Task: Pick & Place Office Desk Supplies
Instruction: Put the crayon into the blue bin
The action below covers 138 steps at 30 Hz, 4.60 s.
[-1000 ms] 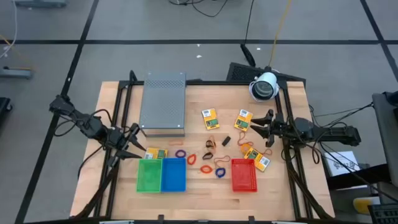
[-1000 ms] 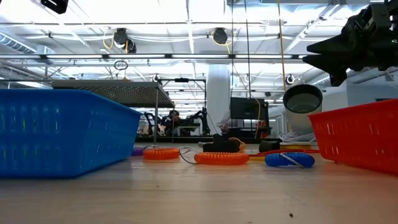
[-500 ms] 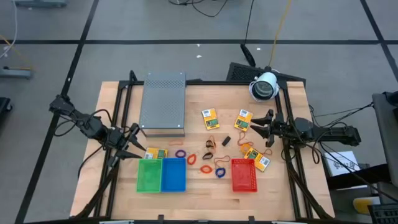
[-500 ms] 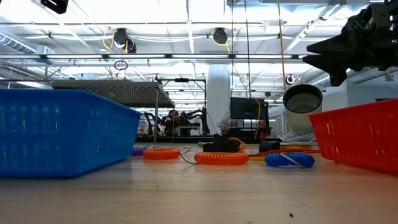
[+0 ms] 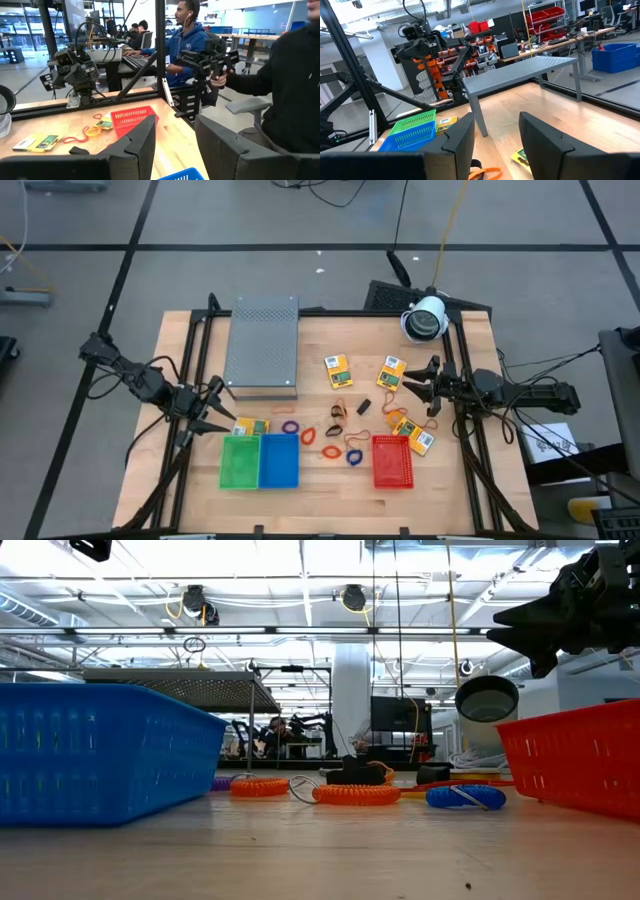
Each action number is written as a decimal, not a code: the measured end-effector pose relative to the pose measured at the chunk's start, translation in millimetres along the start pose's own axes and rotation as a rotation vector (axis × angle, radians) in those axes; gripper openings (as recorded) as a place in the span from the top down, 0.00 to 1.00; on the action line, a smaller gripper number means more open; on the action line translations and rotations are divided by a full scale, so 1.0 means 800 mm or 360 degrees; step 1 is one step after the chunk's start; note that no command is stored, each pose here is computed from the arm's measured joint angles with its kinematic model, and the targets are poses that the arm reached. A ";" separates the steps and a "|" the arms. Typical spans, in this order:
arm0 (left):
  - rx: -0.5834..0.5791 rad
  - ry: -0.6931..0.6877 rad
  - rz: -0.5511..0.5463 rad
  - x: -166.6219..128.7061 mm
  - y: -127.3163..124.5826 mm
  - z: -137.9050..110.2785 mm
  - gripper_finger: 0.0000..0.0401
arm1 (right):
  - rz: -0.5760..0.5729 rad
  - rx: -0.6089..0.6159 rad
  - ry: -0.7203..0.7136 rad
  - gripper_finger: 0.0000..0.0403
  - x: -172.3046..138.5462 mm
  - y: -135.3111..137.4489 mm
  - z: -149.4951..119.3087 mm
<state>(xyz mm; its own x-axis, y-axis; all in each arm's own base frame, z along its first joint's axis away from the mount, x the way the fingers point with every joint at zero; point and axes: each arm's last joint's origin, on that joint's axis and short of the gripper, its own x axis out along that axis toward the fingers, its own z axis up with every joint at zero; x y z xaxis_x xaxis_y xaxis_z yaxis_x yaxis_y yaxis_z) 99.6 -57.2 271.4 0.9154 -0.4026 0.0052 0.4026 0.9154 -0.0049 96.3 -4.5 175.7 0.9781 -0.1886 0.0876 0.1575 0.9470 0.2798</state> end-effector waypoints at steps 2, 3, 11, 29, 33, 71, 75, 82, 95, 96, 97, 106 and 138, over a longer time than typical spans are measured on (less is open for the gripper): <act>0.0004 -0.0001 -0.0001 0.000 0.000 0.000 0.64 | 0.0000 -0.0001 -0.0001 0.64 0.000 0.000 0.000; 0.0014 -0.0001 0.0000 0.000 0.000 0.000 0.64 | 0.0000 -0.0003 -0.0001 0.64 0.000 0.000 0.000; 0.0088 -0.0002 0.0001 0.000 0.000 0.000 0.64 | -0.0002 -0.0038 -0.0001 0.64 0.000 0.000 0.000; 0.0081 -0.0003 0.0000 0.000 0.000 0.000 0.64 | -0.0004 -0.0040 -0.0001 0.64 0.000 0.000 0.000; 0.0081 -0.0004 0.0000 0.000 0.000 0.000 0.64 | -0.0004 -0.0039 -0.0002 0.64 0.000 0.000 0.000; 0.0010 0.0201 0.0804 0.030 0.036 -0.019 0.64 | 0.0045 -0.0449 0.0533 0.64 0.092 0.041 0.067; 0.0024 0.0244 0.0924 0.033 0.046 -0.023 0.64 | 0.0033 -0.0606 0.0789 0.64 0.132 0.052 0.075; 0.0030 0.0301 0.1031 0.036 0.058 -0.028 0.64 | 0.0065 -0.0856 0.1161 0.64 0.187 0.059 0.056; 0.0326 0.0117 0.1092 0.037 0.066 -0.005 0.64 | -0.0154 -0.1052 0.1441 0.60 0.230 0.038 -0.011; 0.0350 0.0098 0.1096 0.036 0.066 -0.003 0.64 | -0.0147 -0.1062 0.1455 0.59 0.231 0.037 -0.015; 0.0368 0.0077 0.1098 0.036 0.066 -0.001 0.64 | -0.0141 -0.1068 0.1458 0.58 0.233 0.037 -0.018; 0.0436 -0.0071 0.1122 0.035 0.066 0.013 0.64 | -0.0150 -0.1089 0.1496 0.58 0.247 0.025 -0.045; 0.0428 -0.0077 0.1151 0.035 0.066 0.013 0.64 | -0.0200 -0.1129 0.1530 0.60 0.271 -0.010 -0.096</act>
<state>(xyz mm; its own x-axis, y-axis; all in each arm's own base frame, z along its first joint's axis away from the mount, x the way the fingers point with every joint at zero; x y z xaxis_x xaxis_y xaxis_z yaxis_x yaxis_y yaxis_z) 146.3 -19.9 281.8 0.9468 0.2913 0.1368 -0.3157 0.9231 0.2197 317.7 -32.7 119.3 0.6044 -0.3047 -0.7362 0.0035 0.9250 -0.3800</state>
